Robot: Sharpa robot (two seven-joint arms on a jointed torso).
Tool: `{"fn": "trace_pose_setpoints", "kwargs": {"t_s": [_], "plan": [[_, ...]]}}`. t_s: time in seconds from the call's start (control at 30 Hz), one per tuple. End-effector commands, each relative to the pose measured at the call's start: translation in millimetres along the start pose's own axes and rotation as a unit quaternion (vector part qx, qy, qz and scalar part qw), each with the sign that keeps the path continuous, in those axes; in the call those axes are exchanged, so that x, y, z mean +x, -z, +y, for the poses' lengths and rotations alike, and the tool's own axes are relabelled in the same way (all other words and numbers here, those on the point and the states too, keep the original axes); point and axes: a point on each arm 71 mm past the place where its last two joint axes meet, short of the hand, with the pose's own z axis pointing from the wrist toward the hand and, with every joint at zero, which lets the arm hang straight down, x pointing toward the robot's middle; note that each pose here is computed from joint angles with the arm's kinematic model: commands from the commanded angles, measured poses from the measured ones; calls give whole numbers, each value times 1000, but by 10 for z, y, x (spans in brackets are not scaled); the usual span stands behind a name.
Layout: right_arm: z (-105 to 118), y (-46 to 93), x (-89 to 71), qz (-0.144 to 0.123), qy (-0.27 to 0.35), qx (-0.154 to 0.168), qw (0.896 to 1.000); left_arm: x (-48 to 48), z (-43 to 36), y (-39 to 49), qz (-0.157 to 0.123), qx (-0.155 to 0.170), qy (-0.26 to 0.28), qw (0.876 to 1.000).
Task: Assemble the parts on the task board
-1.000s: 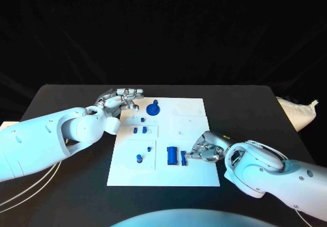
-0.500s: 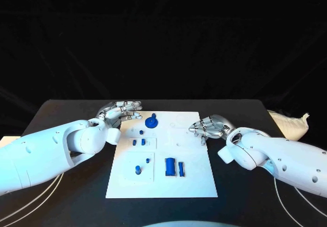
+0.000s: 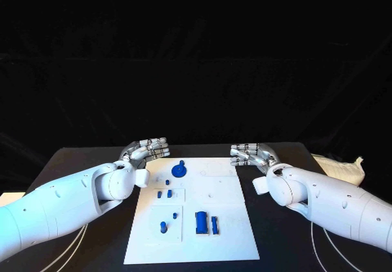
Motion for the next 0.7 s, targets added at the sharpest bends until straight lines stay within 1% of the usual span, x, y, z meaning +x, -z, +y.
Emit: {"fn": "trace_pose_setpoints", "kwargs": {"t_s": [0.03, 0.23, 0.37, 0.5, 0.53, 0.57, 0.7], "plan": [[2, 0, 1, 0, 0, 0, 1000, 1, 0, 1, 0, 0, 0, 1000], [63, 22, 62, -8, -5, -9, 1000, 39, 6, 37, -8, 5, -9, 1000], [172, 75, 174, -22, -14, -24, 999, 113, 13, 110, -21, 16, -25, 999], [303, 168, 320, -42, -25, -39, 998, 213, 12, 216, -39, 32, -47, 998], [337, 198, 360, -47, -27, -42, 998, 242, 9, 249, -44, 37, -53, 997], [383, 243, 415, -55, -30, -46, 997, 289, 3, 303, -52, 46, -63, 996], [470, 347, 525, -70, -35, -52, 996, 394, -17, 431, -70, 66, -85, 992]]}}
